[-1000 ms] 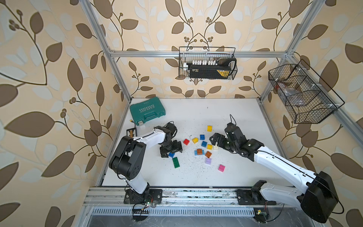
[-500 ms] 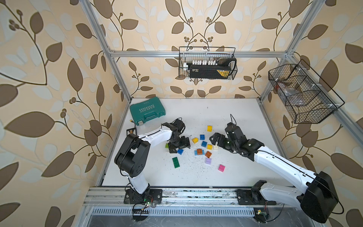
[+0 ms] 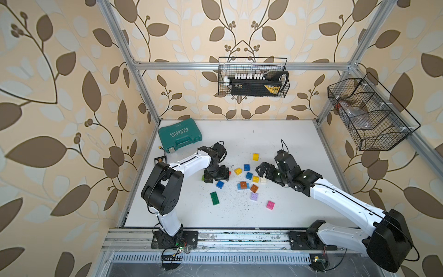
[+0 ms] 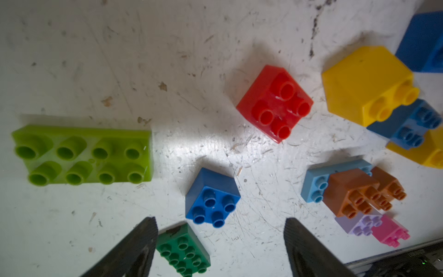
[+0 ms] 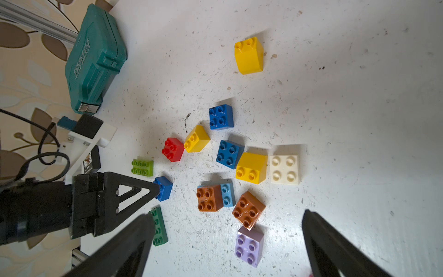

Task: Assemble the number 1 with lego
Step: Pick up the lego brick from the center of the board.

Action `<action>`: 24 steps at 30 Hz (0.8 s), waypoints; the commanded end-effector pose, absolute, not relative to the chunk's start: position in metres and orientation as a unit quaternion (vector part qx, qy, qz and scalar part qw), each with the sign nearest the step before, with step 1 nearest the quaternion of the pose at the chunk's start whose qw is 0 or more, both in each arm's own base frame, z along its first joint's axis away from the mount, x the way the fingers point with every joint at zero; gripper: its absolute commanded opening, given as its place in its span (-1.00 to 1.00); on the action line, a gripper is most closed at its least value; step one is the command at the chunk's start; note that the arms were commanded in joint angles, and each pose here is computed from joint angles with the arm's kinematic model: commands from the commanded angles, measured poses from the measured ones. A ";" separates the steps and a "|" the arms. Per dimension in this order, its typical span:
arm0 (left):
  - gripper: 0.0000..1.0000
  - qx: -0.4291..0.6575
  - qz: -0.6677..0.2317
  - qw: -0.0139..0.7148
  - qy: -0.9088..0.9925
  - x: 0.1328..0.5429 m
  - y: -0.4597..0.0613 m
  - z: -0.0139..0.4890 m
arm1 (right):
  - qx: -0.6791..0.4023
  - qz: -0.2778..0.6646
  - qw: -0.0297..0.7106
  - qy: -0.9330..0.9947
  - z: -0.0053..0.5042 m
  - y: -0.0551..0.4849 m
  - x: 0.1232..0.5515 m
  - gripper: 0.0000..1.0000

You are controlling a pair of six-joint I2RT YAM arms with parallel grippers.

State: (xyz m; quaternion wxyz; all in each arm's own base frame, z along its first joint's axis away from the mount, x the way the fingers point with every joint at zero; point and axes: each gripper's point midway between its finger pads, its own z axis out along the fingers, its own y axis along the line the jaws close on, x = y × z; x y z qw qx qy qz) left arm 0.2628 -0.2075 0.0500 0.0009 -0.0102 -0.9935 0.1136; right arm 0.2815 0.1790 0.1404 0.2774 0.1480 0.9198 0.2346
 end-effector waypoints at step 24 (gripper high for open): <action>-0.02 -0.047 0.061 0.039 -0.996 0.259 -0.201 0.020 | 0.150 0.227 0.265 0.925 0.130 0.178 0.283 0.98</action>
